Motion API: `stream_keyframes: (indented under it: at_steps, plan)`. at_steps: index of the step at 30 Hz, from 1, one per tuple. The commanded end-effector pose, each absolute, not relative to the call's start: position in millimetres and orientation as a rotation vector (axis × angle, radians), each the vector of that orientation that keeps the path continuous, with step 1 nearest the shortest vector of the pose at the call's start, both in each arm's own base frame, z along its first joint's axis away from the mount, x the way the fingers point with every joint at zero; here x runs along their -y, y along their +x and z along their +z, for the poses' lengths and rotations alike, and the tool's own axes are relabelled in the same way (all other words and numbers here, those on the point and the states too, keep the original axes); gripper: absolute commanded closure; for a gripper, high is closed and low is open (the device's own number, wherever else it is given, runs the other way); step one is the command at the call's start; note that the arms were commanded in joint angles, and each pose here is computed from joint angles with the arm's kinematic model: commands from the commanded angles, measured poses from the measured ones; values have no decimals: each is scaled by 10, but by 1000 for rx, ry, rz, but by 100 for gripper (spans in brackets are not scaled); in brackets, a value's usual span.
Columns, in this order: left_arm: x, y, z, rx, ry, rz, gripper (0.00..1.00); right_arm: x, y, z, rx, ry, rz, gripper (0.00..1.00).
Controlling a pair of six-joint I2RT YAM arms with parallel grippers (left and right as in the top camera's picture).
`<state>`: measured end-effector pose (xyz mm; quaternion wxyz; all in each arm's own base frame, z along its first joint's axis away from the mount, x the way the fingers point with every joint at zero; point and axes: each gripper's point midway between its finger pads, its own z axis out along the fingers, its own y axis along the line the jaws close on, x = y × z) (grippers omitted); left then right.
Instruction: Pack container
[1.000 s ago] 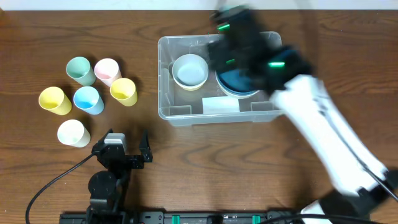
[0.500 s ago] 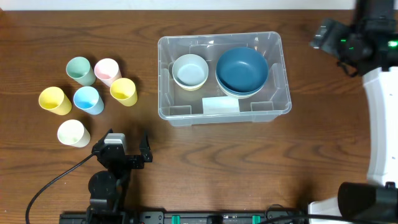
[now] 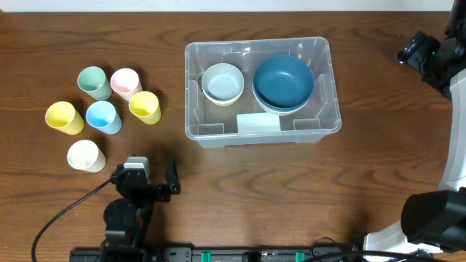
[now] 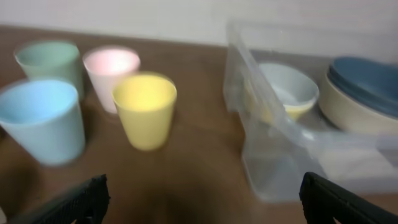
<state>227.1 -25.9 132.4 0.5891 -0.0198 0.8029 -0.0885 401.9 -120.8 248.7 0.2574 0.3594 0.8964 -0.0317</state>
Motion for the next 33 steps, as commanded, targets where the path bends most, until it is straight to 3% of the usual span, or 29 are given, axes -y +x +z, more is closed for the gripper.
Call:
stream_keyframes:
  at_steps: [1, 10, 17, 33]
  plan:
    - [325, 2203, 1553, -1891, -65, -281, 2, 1249, 4006, 2451, -2428, 1004, -99, 1]
    - [386, 2248, 2410, -2122, -58, -296, 2, 1248, 4005, 2452, -2428, 1004, -99, 1]
    - [409, 2523, 2615, -2489, -38, -248, 2, 1248, 4006, 2452, -2428, 1004, -98, 1]
    - [347, 3300, 1802, -2769, -43, -122, 2, 1249, 4006, 2450, -2429, 1005, -99, 1]
